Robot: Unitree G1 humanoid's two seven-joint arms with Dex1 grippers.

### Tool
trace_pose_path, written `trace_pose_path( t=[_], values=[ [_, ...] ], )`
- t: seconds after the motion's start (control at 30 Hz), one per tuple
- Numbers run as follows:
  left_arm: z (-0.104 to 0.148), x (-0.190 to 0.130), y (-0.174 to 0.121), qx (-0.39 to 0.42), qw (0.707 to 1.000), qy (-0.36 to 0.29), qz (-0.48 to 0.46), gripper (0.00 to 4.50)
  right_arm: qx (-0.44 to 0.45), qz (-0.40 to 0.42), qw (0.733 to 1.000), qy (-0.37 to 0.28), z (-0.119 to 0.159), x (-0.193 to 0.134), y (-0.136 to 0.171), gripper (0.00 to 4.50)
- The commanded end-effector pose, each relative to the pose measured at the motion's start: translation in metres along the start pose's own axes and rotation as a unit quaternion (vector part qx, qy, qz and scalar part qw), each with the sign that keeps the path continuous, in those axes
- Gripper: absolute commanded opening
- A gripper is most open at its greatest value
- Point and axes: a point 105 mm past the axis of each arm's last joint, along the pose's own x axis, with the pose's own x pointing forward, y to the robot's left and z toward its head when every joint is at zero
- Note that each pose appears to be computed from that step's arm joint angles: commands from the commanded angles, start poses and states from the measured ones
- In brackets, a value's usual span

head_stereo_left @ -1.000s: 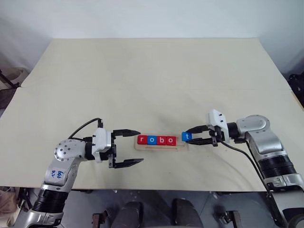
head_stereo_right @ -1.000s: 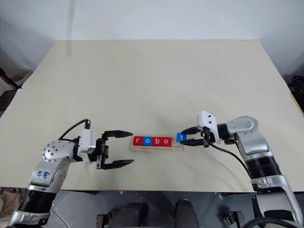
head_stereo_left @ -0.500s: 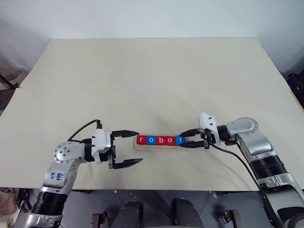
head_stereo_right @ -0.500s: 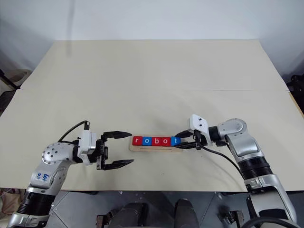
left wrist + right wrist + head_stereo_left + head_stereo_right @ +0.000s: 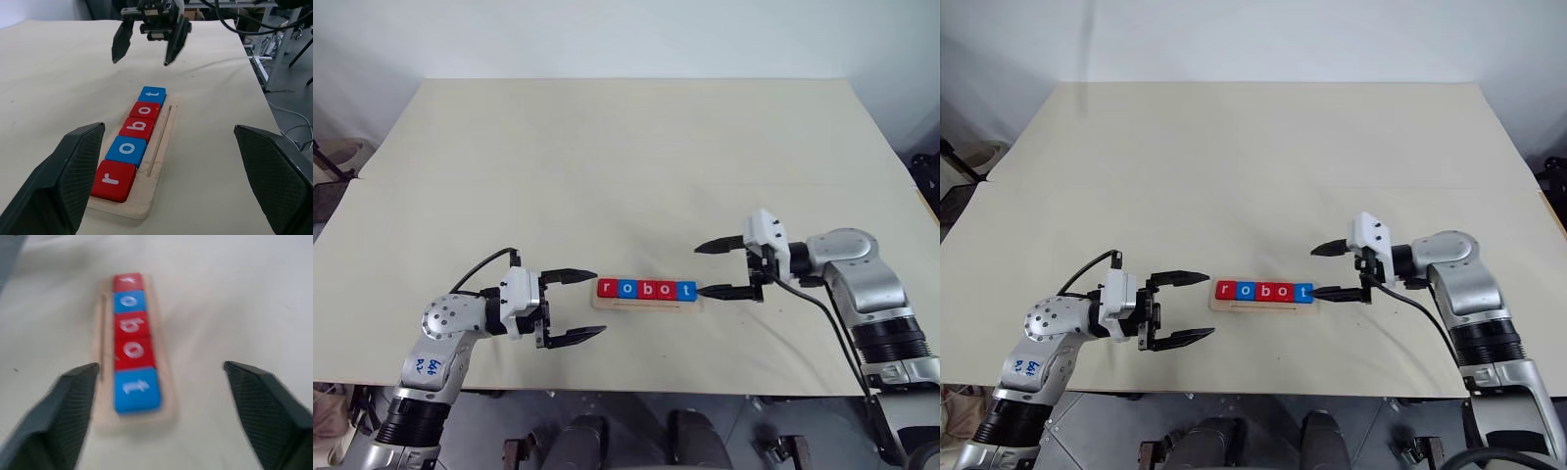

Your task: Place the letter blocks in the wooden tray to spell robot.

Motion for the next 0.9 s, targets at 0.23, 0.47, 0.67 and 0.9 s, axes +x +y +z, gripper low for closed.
trace_pose_path(
  t=[0.23,0.47,0.67,0.9],
  values=[
    [0.008,-0.003,0.002,0.023,1.000,-0.001,0.001,4.50,-0.009,-0.005,0.999,0.052,-0.026,0.005,0.001,0.68],
    [0.008,-0.005,0.003,0.023,1.000,0.002,-0.001,4.50,-0.012,0.004,1.000,0.027,-0.013,0.016,0.006,0.02],
    [0.007,-0.004,0.003,0.023,1.000,0.002,0.001,4.50,-0.009,0.011,1.000,0.024,-0.009,0.022,0.012,0.02],
    [0.007,-0.003,0.002,0.021,1.000,0.001,0.005,4.50,-0.006,0.010,1.000,0.029,-0.011,0.031,0.012,0.02]
  ],
)
